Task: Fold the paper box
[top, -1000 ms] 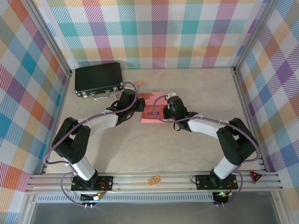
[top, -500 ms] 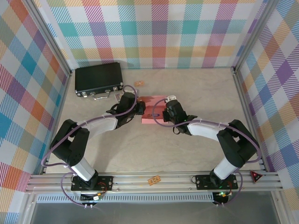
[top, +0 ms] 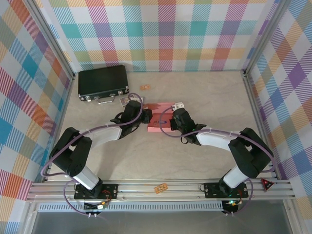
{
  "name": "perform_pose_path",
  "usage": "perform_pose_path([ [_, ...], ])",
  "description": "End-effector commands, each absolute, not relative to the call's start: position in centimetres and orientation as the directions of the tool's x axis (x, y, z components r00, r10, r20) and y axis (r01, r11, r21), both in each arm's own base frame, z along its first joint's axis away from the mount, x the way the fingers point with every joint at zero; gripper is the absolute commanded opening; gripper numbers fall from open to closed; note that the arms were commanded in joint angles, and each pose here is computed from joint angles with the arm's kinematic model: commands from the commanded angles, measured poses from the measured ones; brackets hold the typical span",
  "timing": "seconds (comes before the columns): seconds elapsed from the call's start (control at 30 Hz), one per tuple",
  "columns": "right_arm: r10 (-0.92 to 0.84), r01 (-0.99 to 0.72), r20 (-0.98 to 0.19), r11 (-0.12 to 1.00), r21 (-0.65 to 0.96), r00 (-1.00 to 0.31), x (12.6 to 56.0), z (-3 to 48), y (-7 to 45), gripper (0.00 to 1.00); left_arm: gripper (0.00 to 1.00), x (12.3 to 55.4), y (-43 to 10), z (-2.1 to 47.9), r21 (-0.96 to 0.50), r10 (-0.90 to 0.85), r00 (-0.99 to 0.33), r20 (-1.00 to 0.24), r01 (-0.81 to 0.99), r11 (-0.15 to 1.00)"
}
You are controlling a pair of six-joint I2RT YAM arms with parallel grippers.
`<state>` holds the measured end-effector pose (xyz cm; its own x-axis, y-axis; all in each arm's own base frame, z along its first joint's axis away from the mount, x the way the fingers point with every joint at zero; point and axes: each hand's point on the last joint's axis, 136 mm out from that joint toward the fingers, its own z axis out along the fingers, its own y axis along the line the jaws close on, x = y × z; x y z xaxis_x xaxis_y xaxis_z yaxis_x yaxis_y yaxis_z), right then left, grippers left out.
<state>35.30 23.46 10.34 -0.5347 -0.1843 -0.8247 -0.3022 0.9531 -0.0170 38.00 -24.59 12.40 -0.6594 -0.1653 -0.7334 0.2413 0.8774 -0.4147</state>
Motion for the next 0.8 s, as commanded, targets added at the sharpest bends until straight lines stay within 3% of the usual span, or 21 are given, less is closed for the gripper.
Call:
perform_pose_path([
  [0.0, -0.157, -0.316, -0.856, 0.949, 0.008, -0.492, 34.9, 11.8, 24.2, 0.07, 0.22, 37.1, -25.6, 13.7, -0.422, -0.154, -0.63, -0.761, 0.3, 0.855],
  [0.77, -0.18, -0.328, -0.854, 0.945, -0.012, -0.488, 32.5, 10.7, 24.4, 0.09, 0.24, 35.1, -25.7, 12.3, -0.422, -0.146, -0.633, -0.761, 0.312, 0.851],
])
